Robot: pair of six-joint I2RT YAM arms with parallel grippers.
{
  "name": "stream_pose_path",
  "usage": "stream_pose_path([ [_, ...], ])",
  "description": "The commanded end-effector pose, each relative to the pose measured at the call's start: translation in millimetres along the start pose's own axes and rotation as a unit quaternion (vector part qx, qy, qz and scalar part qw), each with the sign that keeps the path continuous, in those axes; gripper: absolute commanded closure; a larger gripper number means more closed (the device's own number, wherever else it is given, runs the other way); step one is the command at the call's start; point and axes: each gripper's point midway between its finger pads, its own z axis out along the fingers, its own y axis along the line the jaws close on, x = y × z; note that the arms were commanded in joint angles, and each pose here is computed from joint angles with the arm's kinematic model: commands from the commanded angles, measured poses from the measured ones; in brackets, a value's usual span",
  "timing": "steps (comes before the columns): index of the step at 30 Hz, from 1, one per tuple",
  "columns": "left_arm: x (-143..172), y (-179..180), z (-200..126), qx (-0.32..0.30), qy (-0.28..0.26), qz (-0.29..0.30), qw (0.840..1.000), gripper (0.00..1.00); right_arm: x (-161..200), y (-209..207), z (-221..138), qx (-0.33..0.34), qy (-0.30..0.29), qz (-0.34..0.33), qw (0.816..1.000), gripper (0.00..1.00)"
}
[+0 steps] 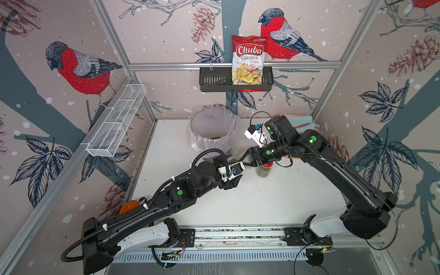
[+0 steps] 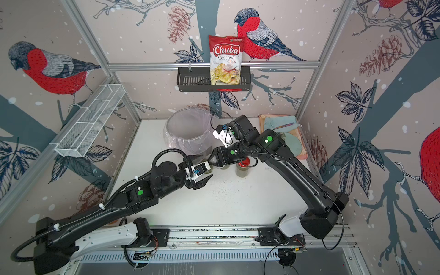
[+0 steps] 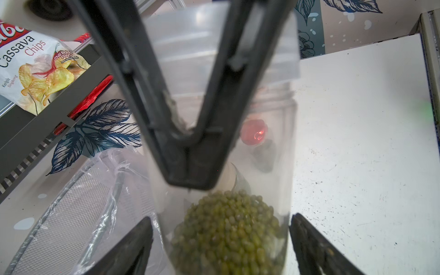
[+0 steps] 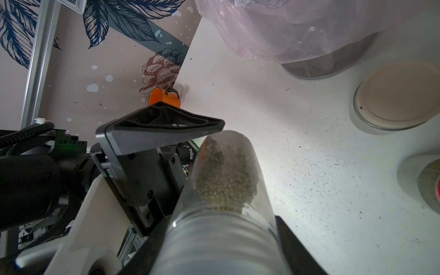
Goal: Empty moldy mung beans from jars
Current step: Pick up the jar from the center of the board.
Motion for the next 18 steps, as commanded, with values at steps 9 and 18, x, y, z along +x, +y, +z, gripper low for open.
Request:
stream_pose_path([
  [9,-12.9,9.5,-2.9,-0.023,-0.029,-0.006,0.999,0.18,-2.6,22.3,-0.7,-0.045,-0.007,-0.02,0.999,0.5],
  [18,-14.3,11.5,-3.9,-0.026,-0.03,-0.01,0.999,0.34,-0.8,21.2,1.9,-0.047,-0.003,-0.019,0.999,0.5],
])
